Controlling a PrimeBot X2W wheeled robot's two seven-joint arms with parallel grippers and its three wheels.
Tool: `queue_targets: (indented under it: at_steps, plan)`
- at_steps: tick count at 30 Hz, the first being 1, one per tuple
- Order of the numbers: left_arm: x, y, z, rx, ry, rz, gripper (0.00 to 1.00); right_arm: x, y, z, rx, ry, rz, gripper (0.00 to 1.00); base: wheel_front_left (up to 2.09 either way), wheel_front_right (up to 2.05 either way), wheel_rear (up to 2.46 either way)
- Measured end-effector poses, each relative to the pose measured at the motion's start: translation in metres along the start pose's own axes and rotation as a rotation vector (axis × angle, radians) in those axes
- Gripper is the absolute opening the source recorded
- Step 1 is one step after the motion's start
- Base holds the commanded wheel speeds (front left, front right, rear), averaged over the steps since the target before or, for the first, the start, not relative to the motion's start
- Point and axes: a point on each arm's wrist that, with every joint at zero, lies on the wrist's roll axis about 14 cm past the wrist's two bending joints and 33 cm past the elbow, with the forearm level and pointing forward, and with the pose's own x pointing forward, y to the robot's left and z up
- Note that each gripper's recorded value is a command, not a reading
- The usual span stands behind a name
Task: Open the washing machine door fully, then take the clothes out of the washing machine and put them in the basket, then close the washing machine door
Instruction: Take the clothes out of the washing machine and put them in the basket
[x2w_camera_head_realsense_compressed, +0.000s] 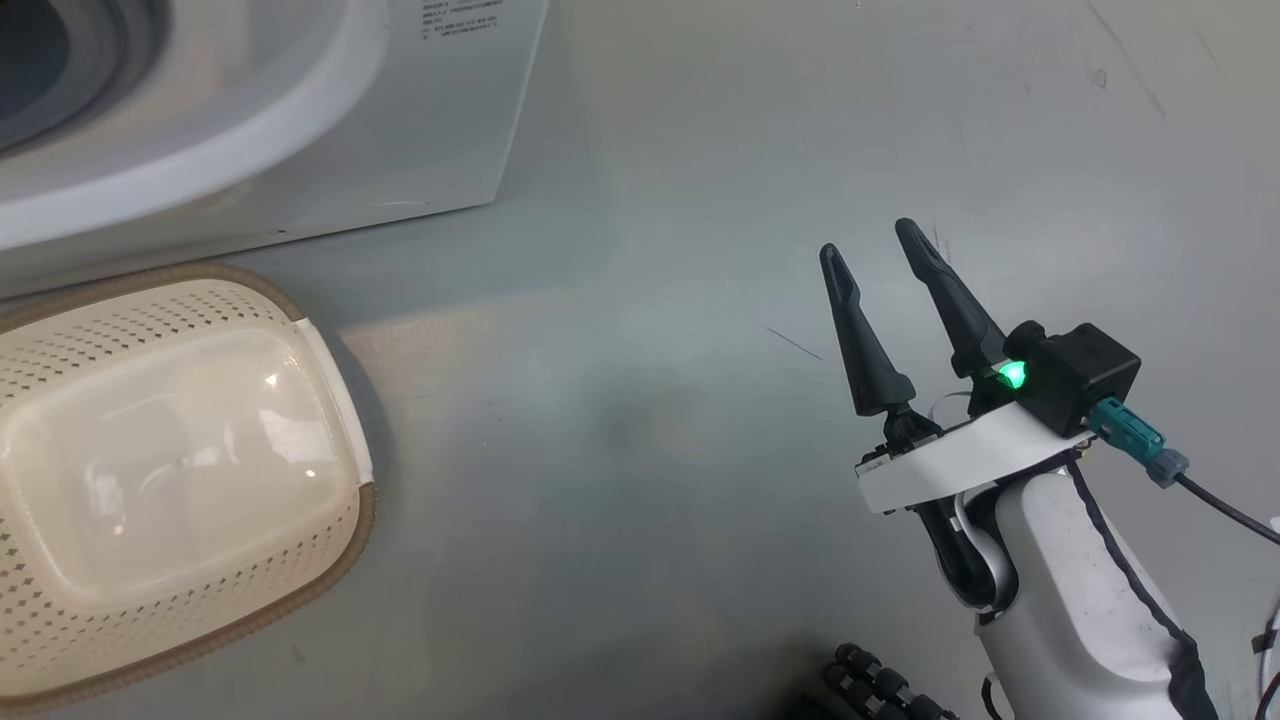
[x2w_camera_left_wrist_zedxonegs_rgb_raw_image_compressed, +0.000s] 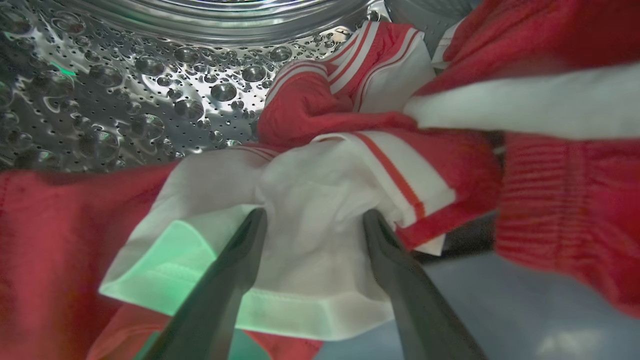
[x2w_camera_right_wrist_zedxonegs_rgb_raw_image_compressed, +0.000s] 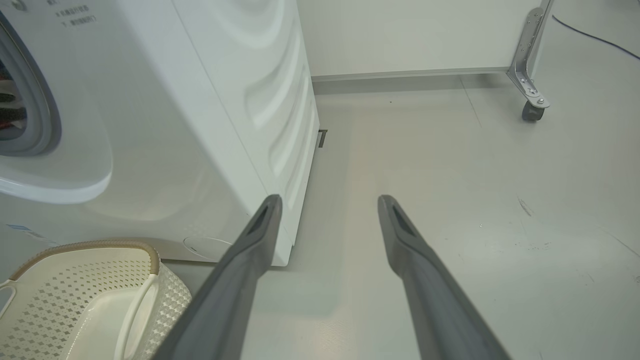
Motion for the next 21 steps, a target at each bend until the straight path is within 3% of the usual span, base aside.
queue_targets:
  at_steps: [5,7,8,21]
  plan:
    - [0.004,0.001,-0.001,-0.005,0.024,-0.003,1.00,0.003,0.000,0.000,0.001,-0.001,0.001,1.00,0.00,0.00,0.00]
    - [0.005,0.000,0.000,-0.008,0.028,-0.007,0.11,0.003,-0.001,-0.001,0.002,0.001,0.000,1.00,0.00,0.00,0.00]
    - [0.006,-0.001,0.000,-0.011,0.027,-0.009,0.00,0.003,-0.001,-0.001,0.002,0.002,0.000,1.00,0.00,0.00,0.00]
    - [-0.005,-0.001,0.006,-0.020,0.003,-0.007,0.00,0.001,0.004,0.005,0.004,-0.012,0.011,1.00,0.00,0.00,0.00]
